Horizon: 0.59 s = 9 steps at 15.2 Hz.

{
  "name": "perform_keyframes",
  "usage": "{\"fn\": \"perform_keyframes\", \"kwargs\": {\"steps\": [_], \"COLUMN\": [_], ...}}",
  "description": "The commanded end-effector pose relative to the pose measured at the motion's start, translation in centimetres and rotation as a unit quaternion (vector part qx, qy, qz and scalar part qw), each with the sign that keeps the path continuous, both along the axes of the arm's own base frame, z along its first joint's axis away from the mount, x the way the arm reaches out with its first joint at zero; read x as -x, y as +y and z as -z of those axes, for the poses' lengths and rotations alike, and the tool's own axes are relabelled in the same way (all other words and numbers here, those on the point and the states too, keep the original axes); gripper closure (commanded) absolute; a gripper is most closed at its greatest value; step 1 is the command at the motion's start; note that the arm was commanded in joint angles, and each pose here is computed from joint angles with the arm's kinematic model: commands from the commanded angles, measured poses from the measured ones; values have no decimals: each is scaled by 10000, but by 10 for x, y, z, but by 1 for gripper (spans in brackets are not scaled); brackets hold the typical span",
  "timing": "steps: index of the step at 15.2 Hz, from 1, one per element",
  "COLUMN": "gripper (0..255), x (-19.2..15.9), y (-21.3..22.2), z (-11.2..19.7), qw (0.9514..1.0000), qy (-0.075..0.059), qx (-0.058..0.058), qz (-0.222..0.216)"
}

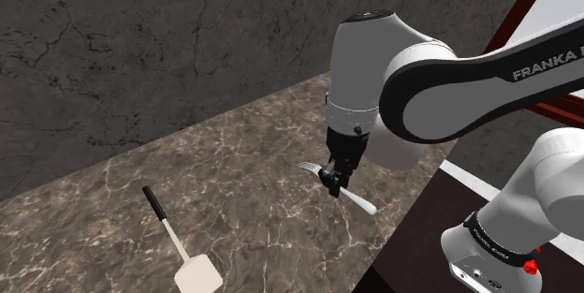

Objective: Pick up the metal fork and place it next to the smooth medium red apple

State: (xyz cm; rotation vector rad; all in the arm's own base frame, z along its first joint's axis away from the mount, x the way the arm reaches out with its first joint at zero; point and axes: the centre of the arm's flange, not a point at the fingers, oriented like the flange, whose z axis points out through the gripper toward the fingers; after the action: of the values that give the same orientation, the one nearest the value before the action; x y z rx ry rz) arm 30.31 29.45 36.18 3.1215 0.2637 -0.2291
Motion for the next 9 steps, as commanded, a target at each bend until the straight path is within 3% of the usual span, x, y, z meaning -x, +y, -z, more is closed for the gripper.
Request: {"fn": "perform_keyframes", "kwargs": {"steps": [1, 9], "gripper": [255, 255], "x": [0, 0], "y": [0, 0], "z": [-11, -53], "qw": [10000, 10000], "qy": [1, 1], "qx": [1, 1], "qz": [0, 0]}}
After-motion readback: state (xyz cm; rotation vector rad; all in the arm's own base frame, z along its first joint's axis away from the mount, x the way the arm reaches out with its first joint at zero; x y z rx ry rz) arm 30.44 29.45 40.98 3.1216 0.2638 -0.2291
